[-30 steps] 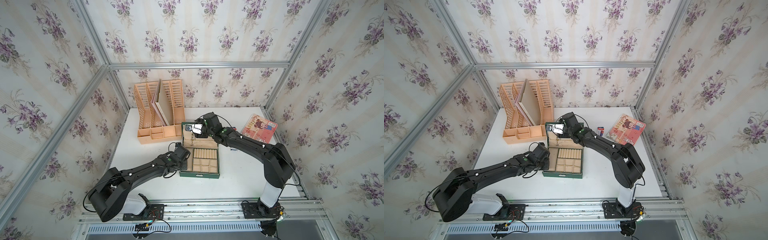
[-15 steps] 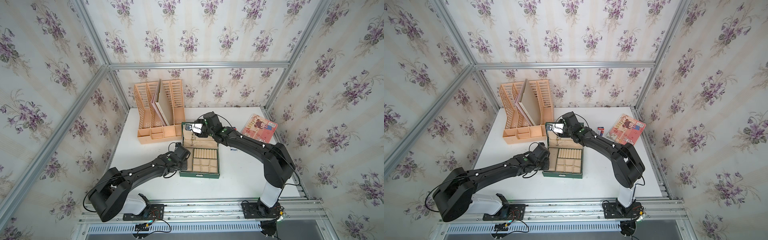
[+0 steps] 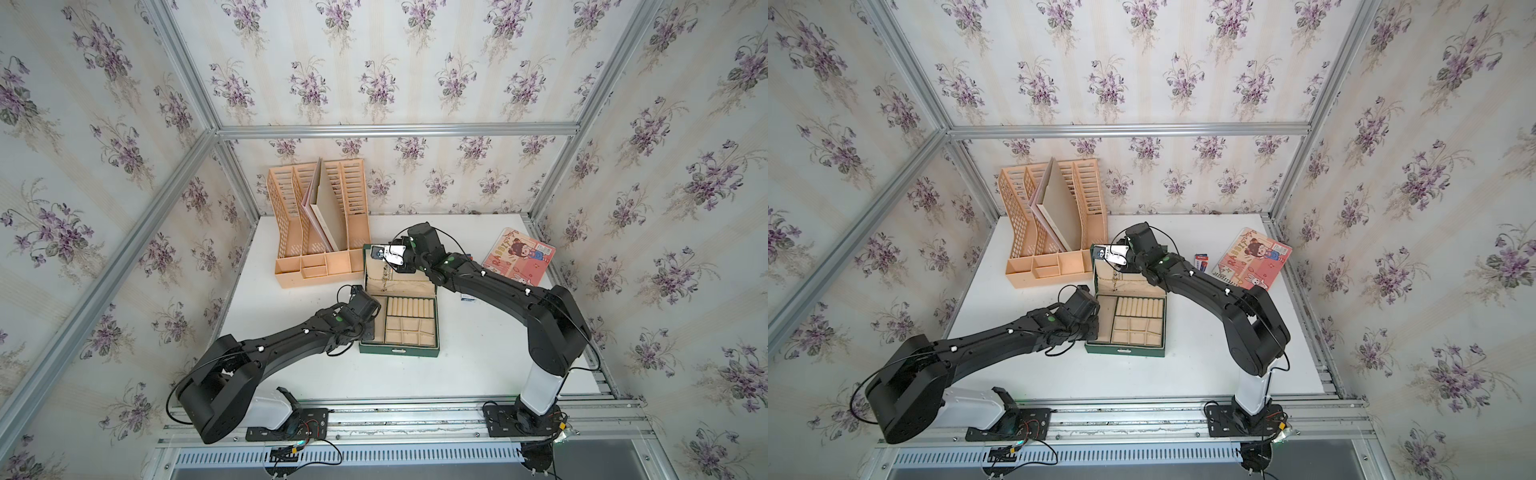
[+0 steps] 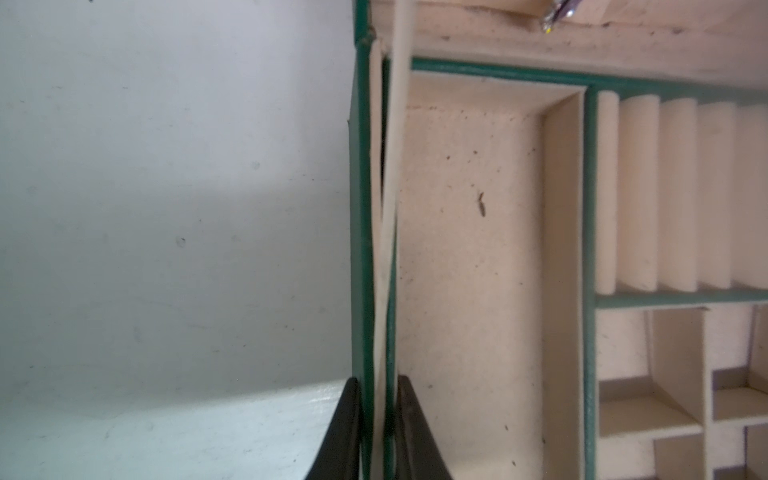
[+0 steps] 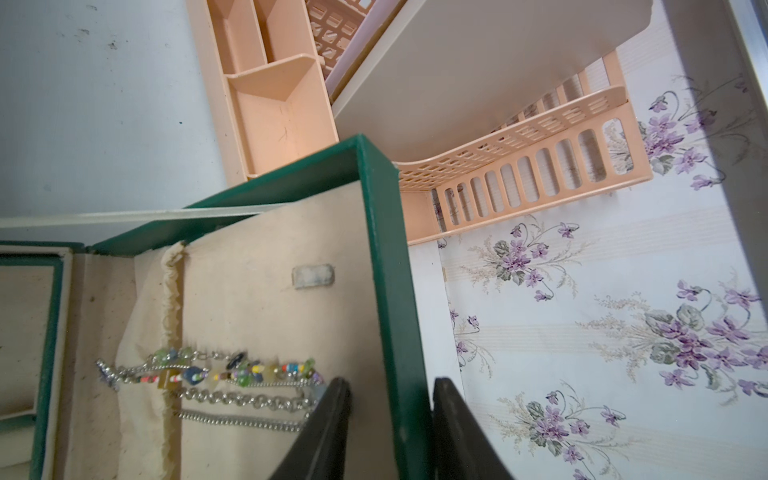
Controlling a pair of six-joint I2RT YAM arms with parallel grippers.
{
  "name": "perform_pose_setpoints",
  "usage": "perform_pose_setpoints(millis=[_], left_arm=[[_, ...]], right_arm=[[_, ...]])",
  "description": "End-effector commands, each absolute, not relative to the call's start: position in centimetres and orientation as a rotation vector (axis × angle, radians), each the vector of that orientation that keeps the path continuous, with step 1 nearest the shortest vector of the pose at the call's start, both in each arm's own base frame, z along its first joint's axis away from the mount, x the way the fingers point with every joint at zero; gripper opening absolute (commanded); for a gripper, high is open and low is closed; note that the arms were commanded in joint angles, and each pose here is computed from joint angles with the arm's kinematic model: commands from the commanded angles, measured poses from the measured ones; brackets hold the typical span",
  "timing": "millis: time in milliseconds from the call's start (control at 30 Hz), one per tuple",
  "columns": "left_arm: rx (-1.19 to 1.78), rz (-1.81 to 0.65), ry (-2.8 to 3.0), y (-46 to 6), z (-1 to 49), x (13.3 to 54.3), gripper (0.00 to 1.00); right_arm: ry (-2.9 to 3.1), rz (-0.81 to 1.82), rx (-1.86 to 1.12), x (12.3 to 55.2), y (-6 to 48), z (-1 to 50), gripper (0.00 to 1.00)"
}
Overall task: Put jewelry chain into jewelry box
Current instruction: Close the fastener on the jewelry box, then reset both arms
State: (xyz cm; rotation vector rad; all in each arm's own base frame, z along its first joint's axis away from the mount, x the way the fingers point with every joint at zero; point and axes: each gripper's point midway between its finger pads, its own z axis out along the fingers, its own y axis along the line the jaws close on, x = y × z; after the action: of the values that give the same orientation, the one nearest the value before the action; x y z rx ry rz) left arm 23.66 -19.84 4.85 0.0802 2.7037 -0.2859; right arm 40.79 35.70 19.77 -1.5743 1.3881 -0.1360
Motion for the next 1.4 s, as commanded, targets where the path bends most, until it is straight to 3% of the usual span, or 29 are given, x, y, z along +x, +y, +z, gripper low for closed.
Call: perform_pose_setpoints(millis=[0, 300, 500, 733, 900, 1067, 1233, 1367], left_arm=[[0.104, -0.266, 2.781, -19.3, 4.0, 22.1, 0.0], [0.102, -0.265, 2.779, -19.3, 4.1, 22.1, 0.0], [0.092, -0.263, 2.778, -19.2, 4.2, 22.2, 0.0], [0.082, -0.275, 2.776, -19.4, 4.4, 22.1, 0.01], [0.113, -0.291, 2.763, -19.9, 5.6, 22.3, 0.2], [0.167, -0.305, 2.73, -20.2, 8.1, 22.5, 0.45], [0.188, -0.312, 2.654, -19.4, 13.1, 22.2, 0.62], [0.083, -0.236, 2.531, -16.0, 17.7, 22.2, 0.64]], right_arm=[[1.425, -0.112, -1.592, 40.4, 35.6, 18.7, 0.35], [1.442, -0.086, -1.514, 40.9, 35.5, 20.3, 0.36], [1.439, -0.037, -1.4, 41.0, 34.9, 23.4, 0.7], [1.42, 0.065, -1.231, 39.8, 33.2, 28.4, 0.87], [1.446, 0.226, -1.003, 37.4, 31.2, 31.6, 0.99], [1.411, 0.445, -0.826, 33.1, 29.1, 33.2, 1.0], [1.443, 0.63, -0.613, 30.3, 26.6, 34.5, 1.0], [1.52, 0.735, -0.312, 29.4, 23.0, 34.4, 1.0]])
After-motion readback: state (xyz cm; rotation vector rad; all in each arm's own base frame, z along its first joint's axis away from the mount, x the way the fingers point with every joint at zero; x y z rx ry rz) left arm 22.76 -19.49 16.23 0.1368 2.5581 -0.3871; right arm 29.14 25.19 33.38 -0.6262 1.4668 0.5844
